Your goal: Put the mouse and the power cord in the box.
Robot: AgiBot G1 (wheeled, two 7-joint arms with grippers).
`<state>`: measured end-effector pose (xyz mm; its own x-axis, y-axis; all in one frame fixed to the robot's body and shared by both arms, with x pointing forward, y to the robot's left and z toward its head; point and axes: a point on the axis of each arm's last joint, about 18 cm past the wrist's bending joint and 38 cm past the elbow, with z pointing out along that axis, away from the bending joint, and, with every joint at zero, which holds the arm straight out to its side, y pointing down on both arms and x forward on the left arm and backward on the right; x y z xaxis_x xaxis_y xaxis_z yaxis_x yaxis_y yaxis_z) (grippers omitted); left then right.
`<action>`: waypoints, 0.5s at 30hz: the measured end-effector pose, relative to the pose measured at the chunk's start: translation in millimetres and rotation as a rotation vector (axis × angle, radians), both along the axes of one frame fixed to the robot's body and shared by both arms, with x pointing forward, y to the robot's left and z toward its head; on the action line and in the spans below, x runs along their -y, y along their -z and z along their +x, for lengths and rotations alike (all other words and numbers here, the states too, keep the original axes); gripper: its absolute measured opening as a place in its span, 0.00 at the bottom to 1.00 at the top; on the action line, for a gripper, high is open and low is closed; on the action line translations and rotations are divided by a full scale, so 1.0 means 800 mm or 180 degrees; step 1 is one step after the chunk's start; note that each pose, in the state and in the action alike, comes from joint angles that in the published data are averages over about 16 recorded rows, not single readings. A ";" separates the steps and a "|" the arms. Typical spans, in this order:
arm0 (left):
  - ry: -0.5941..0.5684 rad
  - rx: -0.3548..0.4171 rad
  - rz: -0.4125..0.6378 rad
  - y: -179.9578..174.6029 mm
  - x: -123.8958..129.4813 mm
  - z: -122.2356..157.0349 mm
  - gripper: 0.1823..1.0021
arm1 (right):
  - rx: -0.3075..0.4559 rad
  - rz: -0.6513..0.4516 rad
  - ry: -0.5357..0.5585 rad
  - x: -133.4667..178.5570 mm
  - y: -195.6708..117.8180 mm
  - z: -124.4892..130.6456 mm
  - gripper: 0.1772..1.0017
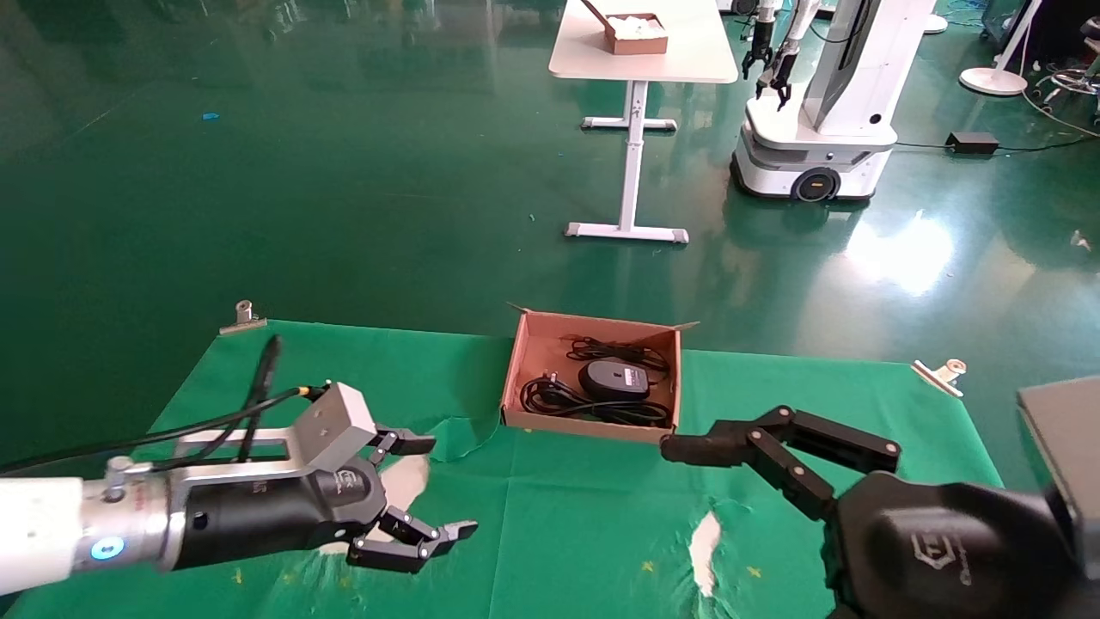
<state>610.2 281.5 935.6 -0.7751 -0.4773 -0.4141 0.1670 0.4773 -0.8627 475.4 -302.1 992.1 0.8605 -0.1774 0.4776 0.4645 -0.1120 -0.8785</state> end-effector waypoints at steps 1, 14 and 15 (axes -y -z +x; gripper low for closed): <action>0.0061 -0.0001 -0.0044 -0.002 0.000 -0.006 1.00 | 0.0000 0.0000 0.0000 0.000 0.000 0.000 1.00; 0.0896 0.0186 -0.0523 -0.041 -0.007 -0.094 1.00 | 0.0000 0.0000 0.0000 0.000 0.000 0.000 1.00; 0.0964 0.0215 -0.0552 -0.044 -0.009 -0.101 1.00 | 0.0000 0.0000 0.0000 0.000 0.000 0.000 1.00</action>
<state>529.1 288.4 970.7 -0.8658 -0.2978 -0.4021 0.3379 0.2447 -0.9088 475.4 -302.1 992.1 0.8605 -0.1774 0.4776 0.4645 -0.1120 -0.8785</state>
